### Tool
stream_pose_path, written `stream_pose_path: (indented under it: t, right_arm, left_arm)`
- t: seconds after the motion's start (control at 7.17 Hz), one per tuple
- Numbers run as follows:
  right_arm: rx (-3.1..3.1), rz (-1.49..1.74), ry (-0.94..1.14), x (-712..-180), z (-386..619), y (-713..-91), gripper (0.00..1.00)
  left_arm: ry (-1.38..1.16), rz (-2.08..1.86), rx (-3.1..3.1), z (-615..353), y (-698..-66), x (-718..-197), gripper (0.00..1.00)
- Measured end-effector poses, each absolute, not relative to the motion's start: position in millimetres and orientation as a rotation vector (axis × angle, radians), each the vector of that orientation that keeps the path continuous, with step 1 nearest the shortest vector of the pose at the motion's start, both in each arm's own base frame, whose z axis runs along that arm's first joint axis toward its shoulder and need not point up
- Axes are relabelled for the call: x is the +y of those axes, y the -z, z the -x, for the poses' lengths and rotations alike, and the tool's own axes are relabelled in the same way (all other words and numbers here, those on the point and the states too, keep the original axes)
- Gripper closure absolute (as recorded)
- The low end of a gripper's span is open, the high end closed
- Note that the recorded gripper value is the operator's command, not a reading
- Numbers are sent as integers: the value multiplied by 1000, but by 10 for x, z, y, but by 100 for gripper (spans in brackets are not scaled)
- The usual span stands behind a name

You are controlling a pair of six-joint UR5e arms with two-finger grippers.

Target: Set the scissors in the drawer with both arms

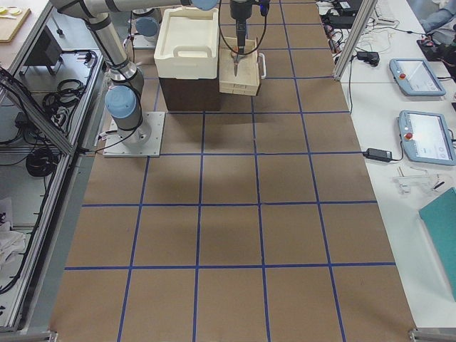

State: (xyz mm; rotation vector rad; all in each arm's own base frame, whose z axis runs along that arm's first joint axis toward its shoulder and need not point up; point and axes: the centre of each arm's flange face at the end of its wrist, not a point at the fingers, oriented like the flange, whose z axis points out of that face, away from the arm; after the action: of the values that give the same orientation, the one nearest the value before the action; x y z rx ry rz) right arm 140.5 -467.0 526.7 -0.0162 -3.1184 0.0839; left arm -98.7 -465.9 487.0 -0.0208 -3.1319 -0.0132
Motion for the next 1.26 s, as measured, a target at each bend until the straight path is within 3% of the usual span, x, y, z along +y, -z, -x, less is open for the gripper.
stream_pose_path:
  t: [1.26]
  right_arm:
    - [-3132,9,-85,-4655,-1418,-5280,0]
  left_arm:
    - [10,17,-3120,988,-4881,-4622,0]
